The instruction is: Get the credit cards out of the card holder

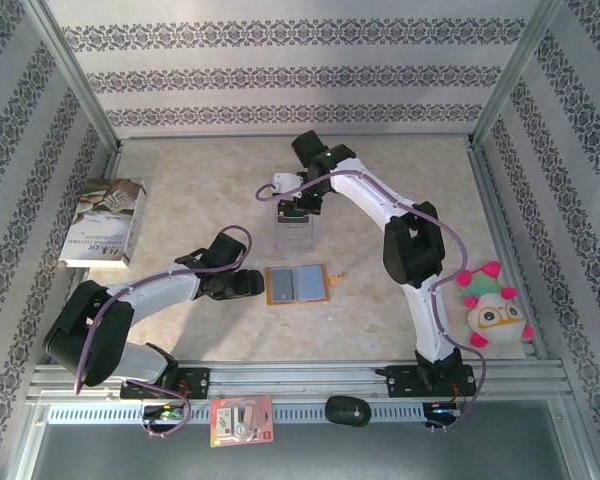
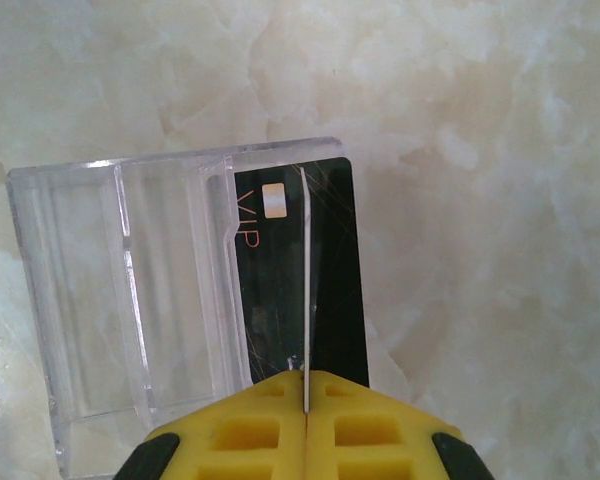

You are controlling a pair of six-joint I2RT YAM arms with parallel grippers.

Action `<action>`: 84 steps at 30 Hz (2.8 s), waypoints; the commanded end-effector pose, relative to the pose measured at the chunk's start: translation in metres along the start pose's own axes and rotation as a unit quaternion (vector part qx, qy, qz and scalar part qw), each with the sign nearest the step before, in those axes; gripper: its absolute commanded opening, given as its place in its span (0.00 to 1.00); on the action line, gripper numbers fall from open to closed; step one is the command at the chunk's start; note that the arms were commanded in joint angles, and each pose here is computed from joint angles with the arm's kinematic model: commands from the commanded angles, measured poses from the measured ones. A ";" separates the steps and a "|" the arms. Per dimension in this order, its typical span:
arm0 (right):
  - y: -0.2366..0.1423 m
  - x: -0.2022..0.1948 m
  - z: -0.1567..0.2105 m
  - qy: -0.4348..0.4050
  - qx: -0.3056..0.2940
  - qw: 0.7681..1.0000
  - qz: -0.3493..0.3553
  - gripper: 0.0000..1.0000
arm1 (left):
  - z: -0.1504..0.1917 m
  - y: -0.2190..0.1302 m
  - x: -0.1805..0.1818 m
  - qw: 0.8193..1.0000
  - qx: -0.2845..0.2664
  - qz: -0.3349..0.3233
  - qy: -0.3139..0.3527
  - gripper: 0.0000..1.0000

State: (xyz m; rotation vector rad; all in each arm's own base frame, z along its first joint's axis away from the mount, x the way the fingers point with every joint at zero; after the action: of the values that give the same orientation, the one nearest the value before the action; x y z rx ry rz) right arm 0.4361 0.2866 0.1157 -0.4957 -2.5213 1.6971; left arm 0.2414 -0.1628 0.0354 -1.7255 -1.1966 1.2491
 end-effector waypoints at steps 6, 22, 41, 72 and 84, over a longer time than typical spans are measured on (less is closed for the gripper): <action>0.006 -0.009 -0.008 0.007 -0.020 1.000 0.013 0.25 | -0.003 0.001 0.002 1.000 0.006 0.000 0.002 0.68; -0.073 -0.009 -0.080 0.114 -0.221 0.966 0.069 0.44 | -0.011 -0.004 -0.006 0.999 -0.025 0.024 -0.001 0.68; -0.054 0.148 0.020 0.399 -0.127 0.908 0.030 0.46 | -0.010 -0.024 0.001 0.994 -0.104 0.036 -0.017 0.69; 0.056 0.229 0.040 0.246 0.043 0.966 0.067 0.40 | 0.017 -0.030 0.028 0.993 -0.105 -0.006 -0.049 0.69; 0.051 0.225 0.031 0.279 0.001 0.959 0.040 0.00 | 0.011 -0.027 0.016 0.993 -0.107 0.028 -0.041 0.68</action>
State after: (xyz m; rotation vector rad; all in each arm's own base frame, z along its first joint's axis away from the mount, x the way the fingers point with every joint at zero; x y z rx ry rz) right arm 0.2266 0.3507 0.0336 -0.9375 -2.1373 1.3540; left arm 0.2218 -0.1374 0.0512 -1.8714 -1.3886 1.2569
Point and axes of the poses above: each hand's point on the last joint's axis, 136 mm out from that joint toward the fingers, its own y axis out along the fingers, its own x axis along the line the jaws close on, z = x × y, the point moved 1 cm from there along -y, back along the fingers, and after that the axes turned 10 degrees about y, right-handed, at the moved point
